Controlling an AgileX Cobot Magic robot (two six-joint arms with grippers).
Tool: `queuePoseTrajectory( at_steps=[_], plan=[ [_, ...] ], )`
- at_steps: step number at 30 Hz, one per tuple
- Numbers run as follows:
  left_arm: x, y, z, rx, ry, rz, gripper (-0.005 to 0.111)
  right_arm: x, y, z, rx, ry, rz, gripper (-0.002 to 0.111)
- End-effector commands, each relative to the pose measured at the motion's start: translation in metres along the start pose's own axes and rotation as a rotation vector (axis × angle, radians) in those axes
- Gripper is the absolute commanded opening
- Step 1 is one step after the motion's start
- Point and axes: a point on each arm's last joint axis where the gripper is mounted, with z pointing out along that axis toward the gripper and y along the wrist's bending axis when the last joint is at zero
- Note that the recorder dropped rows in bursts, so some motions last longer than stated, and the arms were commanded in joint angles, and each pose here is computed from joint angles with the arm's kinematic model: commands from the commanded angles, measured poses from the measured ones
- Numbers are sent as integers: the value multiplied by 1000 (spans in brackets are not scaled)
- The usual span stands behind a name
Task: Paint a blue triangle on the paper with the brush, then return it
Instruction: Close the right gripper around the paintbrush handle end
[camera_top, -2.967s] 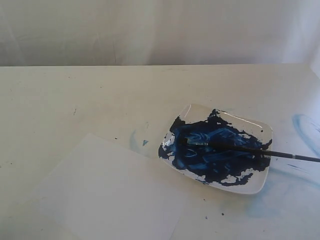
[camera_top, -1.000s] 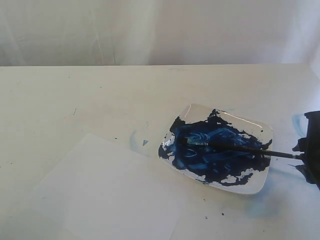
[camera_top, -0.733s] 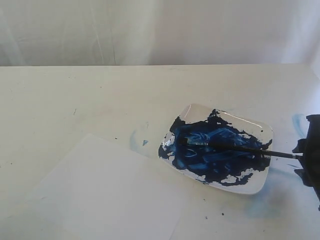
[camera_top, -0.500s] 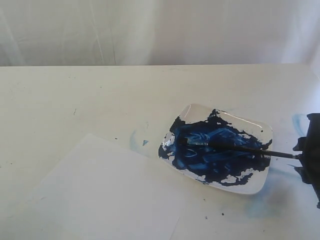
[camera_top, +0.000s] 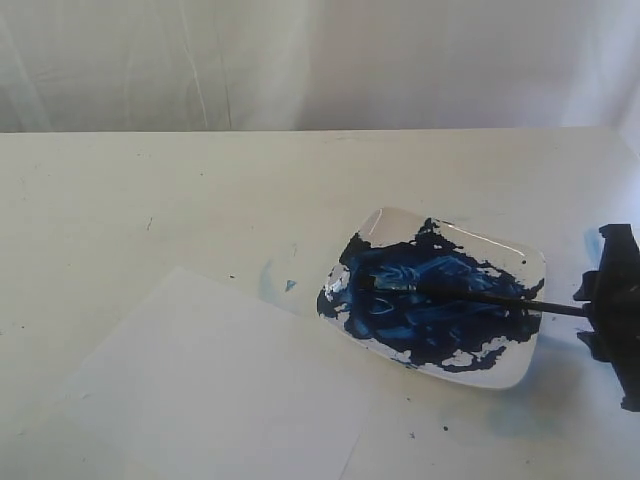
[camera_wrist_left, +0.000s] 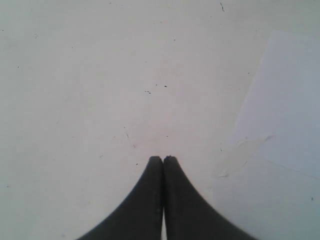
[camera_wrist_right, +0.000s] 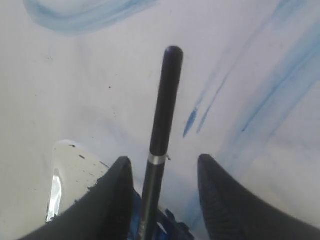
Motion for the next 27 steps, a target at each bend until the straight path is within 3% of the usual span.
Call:
queuePoseTrajectory(
  at_steps=[1,17,27],
  plan=[
    [1,0,1,5,11,0,0,2,2,5,-11,-5,-8,40],
    [1,0,1,5,11,2,0,1,0,17,-37,-43,6,40],
    [1,0,1,5,11,2,0,6,14,17,-59,-17,0,40]
  ],
)
